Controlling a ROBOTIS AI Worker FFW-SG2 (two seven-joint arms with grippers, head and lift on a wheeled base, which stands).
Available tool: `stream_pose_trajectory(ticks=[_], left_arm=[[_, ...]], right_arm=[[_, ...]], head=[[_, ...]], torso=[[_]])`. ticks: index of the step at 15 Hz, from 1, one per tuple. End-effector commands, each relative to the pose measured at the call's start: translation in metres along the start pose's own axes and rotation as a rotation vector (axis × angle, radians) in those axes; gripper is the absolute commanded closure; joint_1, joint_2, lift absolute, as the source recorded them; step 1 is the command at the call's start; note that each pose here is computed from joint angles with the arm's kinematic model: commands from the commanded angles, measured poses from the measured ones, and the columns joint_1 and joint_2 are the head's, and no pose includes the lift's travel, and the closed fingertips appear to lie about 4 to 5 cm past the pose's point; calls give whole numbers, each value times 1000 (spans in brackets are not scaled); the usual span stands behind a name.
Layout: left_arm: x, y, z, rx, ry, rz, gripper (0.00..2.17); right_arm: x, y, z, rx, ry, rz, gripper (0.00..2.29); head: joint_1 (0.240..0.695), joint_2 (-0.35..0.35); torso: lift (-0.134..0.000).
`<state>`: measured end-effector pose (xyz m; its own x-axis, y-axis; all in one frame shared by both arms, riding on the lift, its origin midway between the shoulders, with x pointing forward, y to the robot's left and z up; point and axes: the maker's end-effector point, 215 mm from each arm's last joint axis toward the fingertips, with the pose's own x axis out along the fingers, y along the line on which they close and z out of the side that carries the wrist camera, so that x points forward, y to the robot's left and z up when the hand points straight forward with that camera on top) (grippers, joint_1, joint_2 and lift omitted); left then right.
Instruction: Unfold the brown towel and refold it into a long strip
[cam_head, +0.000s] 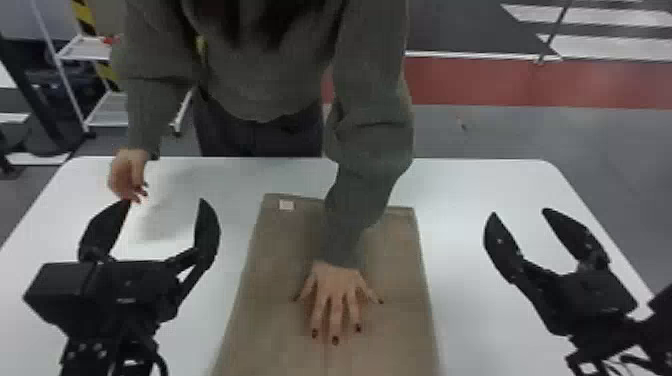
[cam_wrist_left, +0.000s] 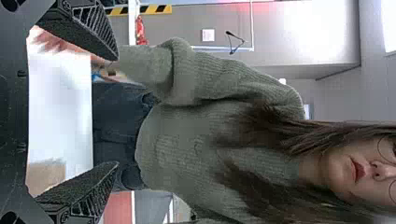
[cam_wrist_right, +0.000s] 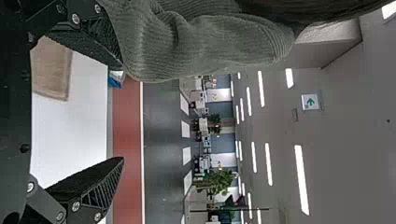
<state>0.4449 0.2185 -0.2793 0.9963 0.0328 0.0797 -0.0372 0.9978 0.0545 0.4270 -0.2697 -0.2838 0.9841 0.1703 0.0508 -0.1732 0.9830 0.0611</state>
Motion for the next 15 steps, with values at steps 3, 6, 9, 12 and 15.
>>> stream_pose_trajectory(ticks=[3,6,9,12,15], left_arm=[[0,0,-1,1,1,1,90],[-1,-3,-3,0,6,-4,90],[1,-4,-5,-1,8,-6,90],[1,-5,-6,-4,7,-7,90],[1,-5,-8,-4,11,-7,90]], right_arm=[[-1,0,1,0,-2,0,194],[-2,0,4,-1,-15,-2,194],[-3,-2,4,0,-14,-6,194],[-3,-4,4,-2,-13,-10,194],[-3,-5,2,-1,-11,-12,194]], head=[[695,-66],[695,-67],[695,-70],[695,-75],[695,-78]], torso=[[-125],[-125],[-125],[-125],[-125]])
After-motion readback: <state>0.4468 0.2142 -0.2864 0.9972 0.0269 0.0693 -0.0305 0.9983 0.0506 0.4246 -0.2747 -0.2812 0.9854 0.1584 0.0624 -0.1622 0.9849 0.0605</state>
